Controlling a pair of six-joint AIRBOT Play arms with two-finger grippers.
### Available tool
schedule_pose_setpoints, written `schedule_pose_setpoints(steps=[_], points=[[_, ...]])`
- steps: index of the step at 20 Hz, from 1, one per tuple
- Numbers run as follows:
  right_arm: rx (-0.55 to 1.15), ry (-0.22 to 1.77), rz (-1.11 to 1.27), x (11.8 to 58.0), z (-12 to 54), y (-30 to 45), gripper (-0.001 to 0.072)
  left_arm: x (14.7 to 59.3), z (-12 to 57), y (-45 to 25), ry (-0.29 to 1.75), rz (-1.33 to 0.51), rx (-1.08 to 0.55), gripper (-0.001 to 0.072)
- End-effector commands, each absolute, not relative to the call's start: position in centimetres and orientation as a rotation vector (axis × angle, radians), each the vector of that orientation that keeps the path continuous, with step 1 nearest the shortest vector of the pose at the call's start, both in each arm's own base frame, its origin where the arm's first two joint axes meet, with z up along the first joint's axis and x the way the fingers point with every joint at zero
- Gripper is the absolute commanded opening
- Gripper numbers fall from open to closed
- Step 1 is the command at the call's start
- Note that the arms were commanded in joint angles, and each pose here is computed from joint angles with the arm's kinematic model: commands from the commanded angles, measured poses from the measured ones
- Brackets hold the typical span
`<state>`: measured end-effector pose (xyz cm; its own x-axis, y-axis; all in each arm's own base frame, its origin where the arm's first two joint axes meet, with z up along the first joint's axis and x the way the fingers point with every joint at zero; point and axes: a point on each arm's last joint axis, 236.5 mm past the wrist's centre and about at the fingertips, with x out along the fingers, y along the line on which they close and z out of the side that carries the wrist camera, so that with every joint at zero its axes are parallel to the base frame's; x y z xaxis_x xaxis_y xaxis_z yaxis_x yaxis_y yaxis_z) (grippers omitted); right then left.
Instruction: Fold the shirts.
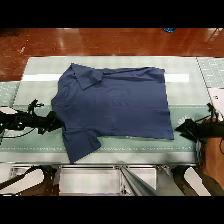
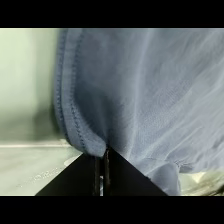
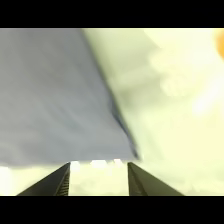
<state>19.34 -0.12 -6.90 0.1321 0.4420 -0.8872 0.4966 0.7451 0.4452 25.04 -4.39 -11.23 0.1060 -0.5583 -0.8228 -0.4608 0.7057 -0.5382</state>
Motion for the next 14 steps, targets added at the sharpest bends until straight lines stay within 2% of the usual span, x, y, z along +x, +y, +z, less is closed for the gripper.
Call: schedule_pose_setpoints(steps=[1, 3, 5, 13, 14], points=[[0.810, 1.606, -0.113, 15.7, -9.2, -0.2, 0.0407, 25.1, -10.9, -4.8, 1.530, -0.111, -0.867, 0.0016], [0.824, 1.597, -0.129, 15.9, -9.7, -0.2, 0.0407, 24.9, -10.8, -4.9, 1.538, -0.117, -0.869, 0.0016], [0.875, 1.496, -0.130, 18.4, -9.8, -0.2, 0.0407, 24.9, -10.8, -4.9, 1.537, -0.117, -0.868, 0.0016], [1.104, 1.379, 0.086, 24.2, -10.4, 3.6, 0.0403, 25.0, -10.8, -4.9, 1.535, -0.120, -0.868, 0.0016], [1.074, 1.403, 0.122, 24.7, -10.4, 4.4, 0.0357, 25.2, -10.6, -5.1, 1.526, -0.123, -0.883, 0.0016]])
